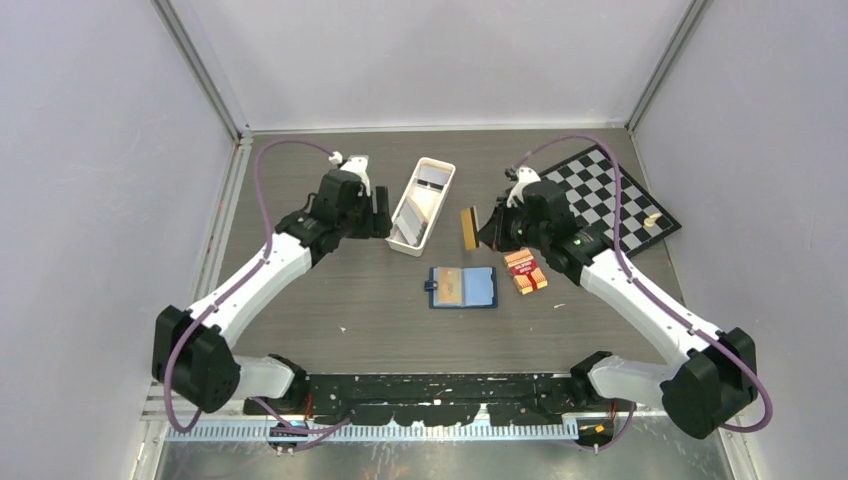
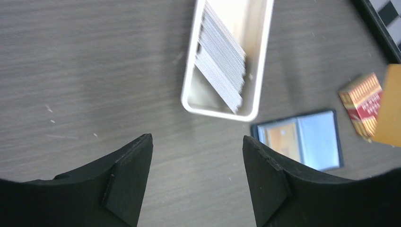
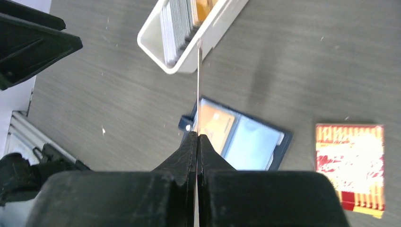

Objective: Put the credit cards into the card holder
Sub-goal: Insert the credit card into the card holder.

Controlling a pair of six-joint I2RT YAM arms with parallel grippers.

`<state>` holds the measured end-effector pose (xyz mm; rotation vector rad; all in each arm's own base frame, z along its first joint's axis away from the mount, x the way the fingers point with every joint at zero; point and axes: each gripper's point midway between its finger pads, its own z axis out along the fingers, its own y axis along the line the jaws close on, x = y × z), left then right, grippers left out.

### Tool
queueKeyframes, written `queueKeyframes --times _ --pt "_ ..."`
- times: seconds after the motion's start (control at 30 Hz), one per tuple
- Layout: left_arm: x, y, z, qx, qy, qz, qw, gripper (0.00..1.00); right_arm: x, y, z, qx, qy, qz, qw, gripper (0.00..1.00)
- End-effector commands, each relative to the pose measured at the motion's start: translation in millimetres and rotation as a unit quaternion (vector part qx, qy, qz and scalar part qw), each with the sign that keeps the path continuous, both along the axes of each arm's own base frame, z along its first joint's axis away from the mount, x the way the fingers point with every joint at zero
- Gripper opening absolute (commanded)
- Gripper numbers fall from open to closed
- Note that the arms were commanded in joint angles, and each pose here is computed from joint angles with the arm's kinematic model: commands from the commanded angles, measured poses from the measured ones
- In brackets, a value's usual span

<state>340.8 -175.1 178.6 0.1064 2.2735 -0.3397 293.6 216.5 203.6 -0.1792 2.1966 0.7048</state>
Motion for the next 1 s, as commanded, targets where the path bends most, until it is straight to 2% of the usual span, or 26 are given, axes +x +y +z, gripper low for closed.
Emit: queueKeyframes --times 0.0,0.2,0.57,0.97 --pt "-40 -16 -12 -0.025 0.031 -0.022 0.999 0.72 -31 -1 -15 0.039 0.047 0.018 0.998 0.01" --pt "-76 -47 -40 -0.046 0.061 -0.058 0.995 0.72 -59 -7 -45 0.072 0.097 0.027 0.992 0.00" --pt "-96 -103 -75 -0.085 0.103 -0.108 0.985 0.73 -75 -16 -90 0.116 0.175 0.023 0.977 0.00" --pt "-90 -108 -113 -0.034 0.126 -0.092 0.987 0.71 -69 -12 -115 0.151 0.218 0.038 0.964 0.01"
